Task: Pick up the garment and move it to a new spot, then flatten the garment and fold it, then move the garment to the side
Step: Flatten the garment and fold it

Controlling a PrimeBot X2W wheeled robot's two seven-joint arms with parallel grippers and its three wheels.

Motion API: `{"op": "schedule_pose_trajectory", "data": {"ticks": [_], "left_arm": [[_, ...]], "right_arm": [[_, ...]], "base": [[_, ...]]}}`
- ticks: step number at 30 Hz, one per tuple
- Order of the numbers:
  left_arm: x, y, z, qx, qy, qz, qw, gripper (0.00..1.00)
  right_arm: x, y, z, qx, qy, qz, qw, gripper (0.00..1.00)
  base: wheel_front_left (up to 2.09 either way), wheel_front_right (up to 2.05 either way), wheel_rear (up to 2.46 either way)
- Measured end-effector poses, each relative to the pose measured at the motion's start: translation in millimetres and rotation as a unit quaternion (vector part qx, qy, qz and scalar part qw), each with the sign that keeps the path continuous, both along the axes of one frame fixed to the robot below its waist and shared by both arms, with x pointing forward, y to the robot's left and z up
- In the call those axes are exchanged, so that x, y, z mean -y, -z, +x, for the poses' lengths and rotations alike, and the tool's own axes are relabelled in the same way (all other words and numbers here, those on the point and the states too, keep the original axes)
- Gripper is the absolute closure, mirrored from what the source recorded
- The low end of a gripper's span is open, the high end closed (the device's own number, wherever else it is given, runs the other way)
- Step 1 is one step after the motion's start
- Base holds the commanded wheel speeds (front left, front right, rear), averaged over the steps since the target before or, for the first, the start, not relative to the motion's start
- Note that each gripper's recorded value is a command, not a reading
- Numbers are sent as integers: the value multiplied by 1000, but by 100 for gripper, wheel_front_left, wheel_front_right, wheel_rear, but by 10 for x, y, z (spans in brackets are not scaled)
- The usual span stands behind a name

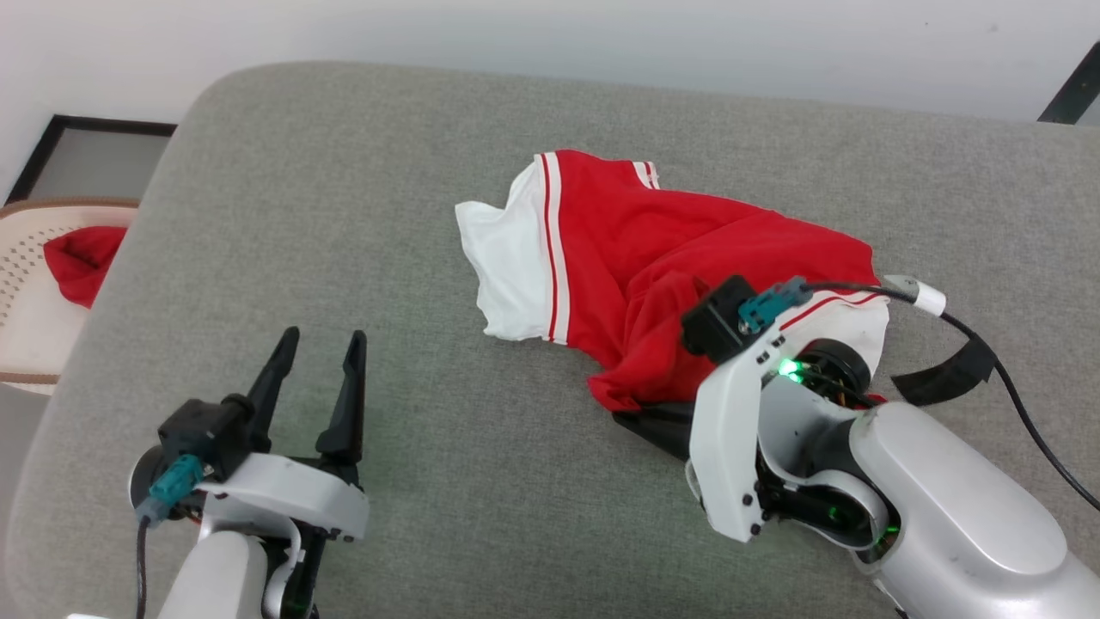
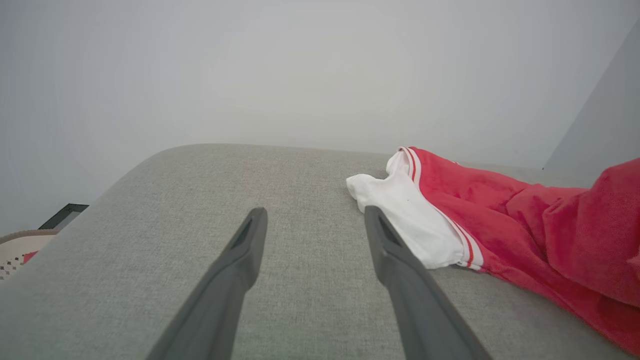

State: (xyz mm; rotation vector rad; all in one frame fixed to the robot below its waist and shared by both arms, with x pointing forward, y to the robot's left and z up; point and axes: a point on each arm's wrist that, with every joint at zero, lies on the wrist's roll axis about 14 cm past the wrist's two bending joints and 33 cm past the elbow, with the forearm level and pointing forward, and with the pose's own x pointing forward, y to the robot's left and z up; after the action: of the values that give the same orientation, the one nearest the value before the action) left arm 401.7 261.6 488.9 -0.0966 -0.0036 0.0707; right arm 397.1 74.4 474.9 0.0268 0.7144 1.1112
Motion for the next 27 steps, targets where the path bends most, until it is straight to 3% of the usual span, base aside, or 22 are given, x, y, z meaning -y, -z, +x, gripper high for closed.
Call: {"op": "schedule_pose_trajectory", "data": {"ticks": [3, 4, 5, 6, 12, 17, 23, 27], "left_arm": [[16, 32, 14, -4, 1, -2, 1000, 0], [21, 39, 22, -4, 1, -3, 1000, 0], [24, 46, 30, -5, 2, -4, 1000, 0], [27, 52, 39, -5, 2, -4, 1000, 0], [75, 76, 107, -6, 8, -8, 1000, 0], [146, 93, 160, -6, 17, -12, 1000, 0], [240, 130, 218, -8, 28, -17, 999, 0], [281, 165, 271, -11, 34, -18, 999, 0]], "right_arm": [[51, 89, -5, 3, 1, -13, 1000, 100], [59, 102, -3, 3, 1, -14, 1000, 87], [64, 116, -5, 5, 1, -16, 1000, 53], [67, 121, -11, 6, 1, -15, 1000, 0], [151, -108, 126, 36, 28, 21, 999, 0], [505, -383, 365, 76, 70, 24, 994, 0], [1191, -390, 667, 92, 143, -40, 985, 0], [1578, -134, 795, 65, 179, -108, 976, 0]], "base": [[0, 0, 0], [0, 0, 0], [0, 0, 0], [0, 0, 0], [0, 0, 0], [0, 0, 0], [0, 0, 0], [0, 0, 0]]}}
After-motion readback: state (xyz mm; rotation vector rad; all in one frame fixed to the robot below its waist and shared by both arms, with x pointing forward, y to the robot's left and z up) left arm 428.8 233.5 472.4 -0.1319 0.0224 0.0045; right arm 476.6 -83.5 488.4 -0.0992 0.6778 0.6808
